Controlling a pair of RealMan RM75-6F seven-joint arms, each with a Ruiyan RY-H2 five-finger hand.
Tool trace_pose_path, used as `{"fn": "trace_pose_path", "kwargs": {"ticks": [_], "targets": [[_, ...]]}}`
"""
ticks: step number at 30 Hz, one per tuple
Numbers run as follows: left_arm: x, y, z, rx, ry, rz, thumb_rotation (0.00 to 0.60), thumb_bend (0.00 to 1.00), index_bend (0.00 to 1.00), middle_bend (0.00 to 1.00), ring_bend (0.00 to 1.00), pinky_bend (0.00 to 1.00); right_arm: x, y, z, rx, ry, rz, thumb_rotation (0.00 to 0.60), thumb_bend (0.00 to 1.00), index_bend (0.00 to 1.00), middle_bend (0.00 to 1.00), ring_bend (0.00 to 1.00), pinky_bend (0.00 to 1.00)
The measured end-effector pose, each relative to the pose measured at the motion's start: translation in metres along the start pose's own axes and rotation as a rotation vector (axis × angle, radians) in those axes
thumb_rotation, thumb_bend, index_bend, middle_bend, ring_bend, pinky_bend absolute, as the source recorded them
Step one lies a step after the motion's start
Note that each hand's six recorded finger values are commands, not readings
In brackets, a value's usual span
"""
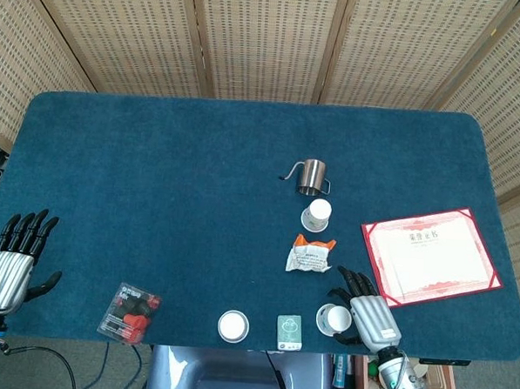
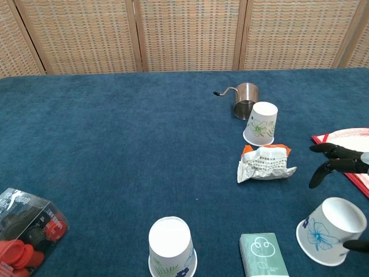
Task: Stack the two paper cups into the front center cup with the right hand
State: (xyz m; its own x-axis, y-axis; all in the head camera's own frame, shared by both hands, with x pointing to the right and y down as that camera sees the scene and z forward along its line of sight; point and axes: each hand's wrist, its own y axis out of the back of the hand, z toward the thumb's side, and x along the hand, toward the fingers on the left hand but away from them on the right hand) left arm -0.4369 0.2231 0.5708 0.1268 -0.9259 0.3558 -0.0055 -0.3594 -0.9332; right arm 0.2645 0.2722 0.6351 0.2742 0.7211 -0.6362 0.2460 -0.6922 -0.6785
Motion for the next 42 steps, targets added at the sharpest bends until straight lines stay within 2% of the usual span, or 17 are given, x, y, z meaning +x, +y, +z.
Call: {"fn": "trace_pose_path", "kwargs": {"ticks": [6, 16, 25, 35, 42], "targets": [[0.0, 0.0, 0.001, -0.007, -0.003, 0.001, 0.6, 0.26, 0.0, 0.0, 0.0, 0.0, -0.001, -0.002, -0.002, -0.001, -0.004, 0.008, 0.6, 0.05, 0.38, 0.0, 0.0, 0.0], [0.0, 0.001, 0.001, -0.012, -0.006, 0.004, 0.6, 0.26, 0.0, 0.0, 0.0, 0.0, -0.002, -0.001, -0.001, -0.002, -0.001, 0.001, 0.6, 0.06, 0.5, 0.01, 0.0, 0.0], [0.0, 0.001, 0.0, -0.013, -0.007, 0.007, 0.6, 0.26, 0.0, 0.0, 0.0, 0.0, -0.002, 0.0, 0.001, 0.0, 0.001, 0.001, 0.6, 0.06, 0.52, 0.02, 0.0, 0.0], [0.0, 0.002, 0.0, -0.012, -0.007, 0.007, 0.6, 0.26, 0.0, 0.0, 0.0, 0.0, -0.006, 0.023, 0.016, 0.022, 0.041, -0.047, 0.6, 0.06, 0.52, 0.02, 0.0, 0.0], [-0.001, 0.003, -0.002, -0.015, -0.004, 0.008, 0.6, 0.26, 0.0, 0.0, 0.0, 0.0, -0.009, 0.039, 0.046, 0.011, 0.112, -0.064, 0.6, 0.06, 0.52, 0.02, 0.0, 0.0]]}}
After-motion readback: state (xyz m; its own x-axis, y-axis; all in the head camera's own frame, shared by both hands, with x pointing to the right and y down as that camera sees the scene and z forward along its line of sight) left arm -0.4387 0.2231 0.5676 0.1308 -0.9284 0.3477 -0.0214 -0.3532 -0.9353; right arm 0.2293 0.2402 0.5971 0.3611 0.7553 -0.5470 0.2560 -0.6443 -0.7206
